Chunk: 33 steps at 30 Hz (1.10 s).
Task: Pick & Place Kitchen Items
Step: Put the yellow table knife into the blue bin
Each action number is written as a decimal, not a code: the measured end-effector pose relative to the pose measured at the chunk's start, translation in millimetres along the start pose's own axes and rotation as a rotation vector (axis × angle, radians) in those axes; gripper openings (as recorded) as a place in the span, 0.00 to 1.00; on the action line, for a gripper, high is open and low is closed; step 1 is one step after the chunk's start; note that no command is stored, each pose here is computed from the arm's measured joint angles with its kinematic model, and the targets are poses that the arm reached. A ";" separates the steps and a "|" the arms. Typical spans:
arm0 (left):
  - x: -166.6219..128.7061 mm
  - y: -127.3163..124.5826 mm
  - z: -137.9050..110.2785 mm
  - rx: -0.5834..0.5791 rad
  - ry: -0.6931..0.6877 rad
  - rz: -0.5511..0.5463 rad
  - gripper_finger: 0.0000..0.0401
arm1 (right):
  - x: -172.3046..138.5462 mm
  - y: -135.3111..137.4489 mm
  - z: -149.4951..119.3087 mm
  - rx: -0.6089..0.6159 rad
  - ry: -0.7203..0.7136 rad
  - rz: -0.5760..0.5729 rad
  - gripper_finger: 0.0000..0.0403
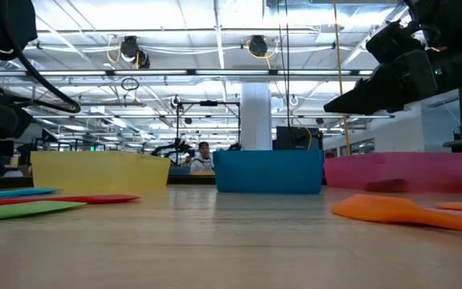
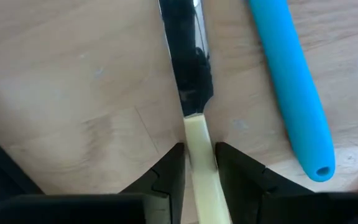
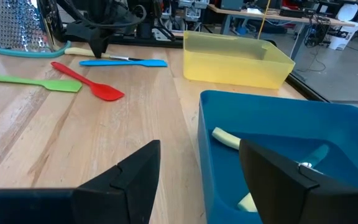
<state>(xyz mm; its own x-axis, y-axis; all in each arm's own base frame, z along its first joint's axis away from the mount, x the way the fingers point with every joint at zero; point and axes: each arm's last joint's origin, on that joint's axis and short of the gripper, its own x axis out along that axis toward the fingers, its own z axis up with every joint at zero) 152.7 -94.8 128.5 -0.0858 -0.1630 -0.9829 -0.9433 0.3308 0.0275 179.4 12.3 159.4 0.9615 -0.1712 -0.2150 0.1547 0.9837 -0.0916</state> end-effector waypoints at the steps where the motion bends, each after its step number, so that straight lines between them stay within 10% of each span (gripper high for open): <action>1: 0.1 -0.2 0.0 0.000 0.000 -0.002 0.22 | 0.0 0.0 -0.2 0.009 0.002 0.000 0.53; 23: -57.6 -7.7 -7.4 -0.127 -0.213 0.165 0.11 | 0.0 0.1 -1.8 0.119 0.018 0.000 0.52; 33: -108.9 -41.0 -3.6 -0.053 -0.549 -0.114 0.11 | 0.0 0.1 -2.5 0.190 0.025 -0.001 0.50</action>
<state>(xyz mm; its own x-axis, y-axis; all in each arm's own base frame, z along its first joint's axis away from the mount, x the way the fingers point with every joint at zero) 199.5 -93.9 235.1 0.1839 0.3172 -0.9304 -0.9528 0.2900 -0.0895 178.8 12.2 157.1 0.9558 -0.1713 -0.2390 0.1982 0.9757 0.0930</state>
